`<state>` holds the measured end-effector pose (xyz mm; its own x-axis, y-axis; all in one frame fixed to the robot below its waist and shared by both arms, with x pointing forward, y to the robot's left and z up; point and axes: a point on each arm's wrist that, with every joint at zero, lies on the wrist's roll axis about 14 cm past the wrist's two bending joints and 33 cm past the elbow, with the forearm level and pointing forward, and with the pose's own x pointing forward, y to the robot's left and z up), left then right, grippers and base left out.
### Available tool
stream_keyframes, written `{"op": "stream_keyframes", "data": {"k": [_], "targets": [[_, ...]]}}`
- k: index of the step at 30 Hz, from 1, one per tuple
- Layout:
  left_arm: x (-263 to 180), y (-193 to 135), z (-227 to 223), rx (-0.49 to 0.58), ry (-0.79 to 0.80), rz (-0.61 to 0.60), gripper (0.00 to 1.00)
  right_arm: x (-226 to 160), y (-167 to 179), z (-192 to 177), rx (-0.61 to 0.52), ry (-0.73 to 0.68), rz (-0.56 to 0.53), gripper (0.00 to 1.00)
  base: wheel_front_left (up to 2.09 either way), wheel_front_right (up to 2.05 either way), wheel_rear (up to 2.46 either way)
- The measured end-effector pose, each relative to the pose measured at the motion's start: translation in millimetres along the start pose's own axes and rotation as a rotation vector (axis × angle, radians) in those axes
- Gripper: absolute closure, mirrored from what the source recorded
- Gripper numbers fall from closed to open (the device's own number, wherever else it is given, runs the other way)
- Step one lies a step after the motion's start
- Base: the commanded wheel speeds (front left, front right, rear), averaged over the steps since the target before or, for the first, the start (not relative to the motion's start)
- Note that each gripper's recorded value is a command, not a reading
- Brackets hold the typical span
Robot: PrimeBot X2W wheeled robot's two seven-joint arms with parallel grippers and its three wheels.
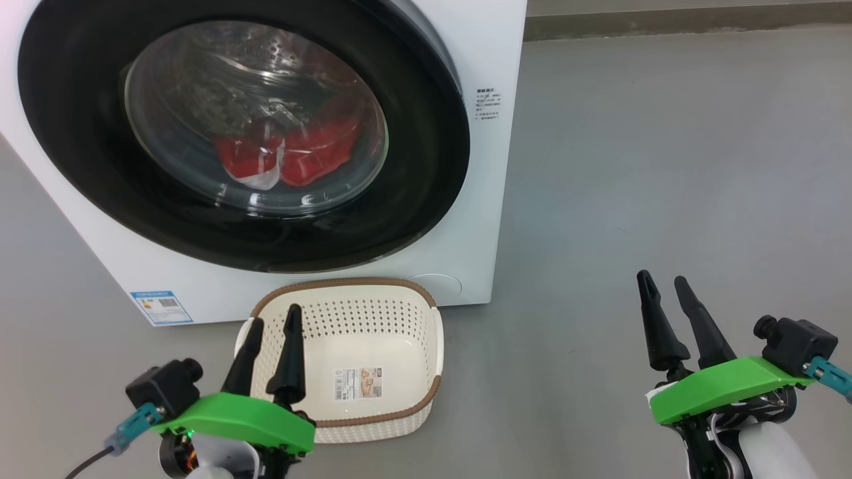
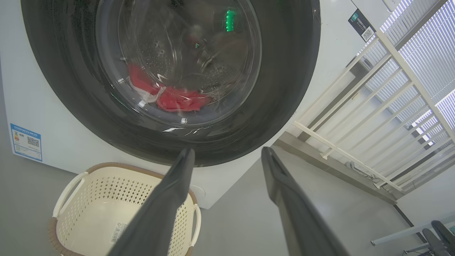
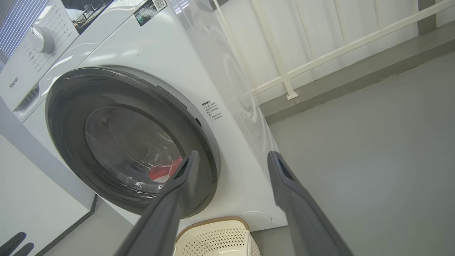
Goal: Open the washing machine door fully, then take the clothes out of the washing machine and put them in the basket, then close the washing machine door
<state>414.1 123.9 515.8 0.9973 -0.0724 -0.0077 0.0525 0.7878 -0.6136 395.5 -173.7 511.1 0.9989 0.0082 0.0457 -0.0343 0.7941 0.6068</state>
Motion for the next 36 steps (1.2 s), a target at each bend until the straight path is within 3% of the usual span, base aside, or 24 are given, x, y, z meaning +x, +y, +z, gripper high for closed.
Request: {"op": "stream_keyframes", "data": {"k": [36], "targets": [[8.9,-24.0,27.8,0.398,-0.153,-0.046,0.0,9.9,30.3,13.1,-0.386,-0.072,0.13,0.0,0.0,0.0,0.0]]}}
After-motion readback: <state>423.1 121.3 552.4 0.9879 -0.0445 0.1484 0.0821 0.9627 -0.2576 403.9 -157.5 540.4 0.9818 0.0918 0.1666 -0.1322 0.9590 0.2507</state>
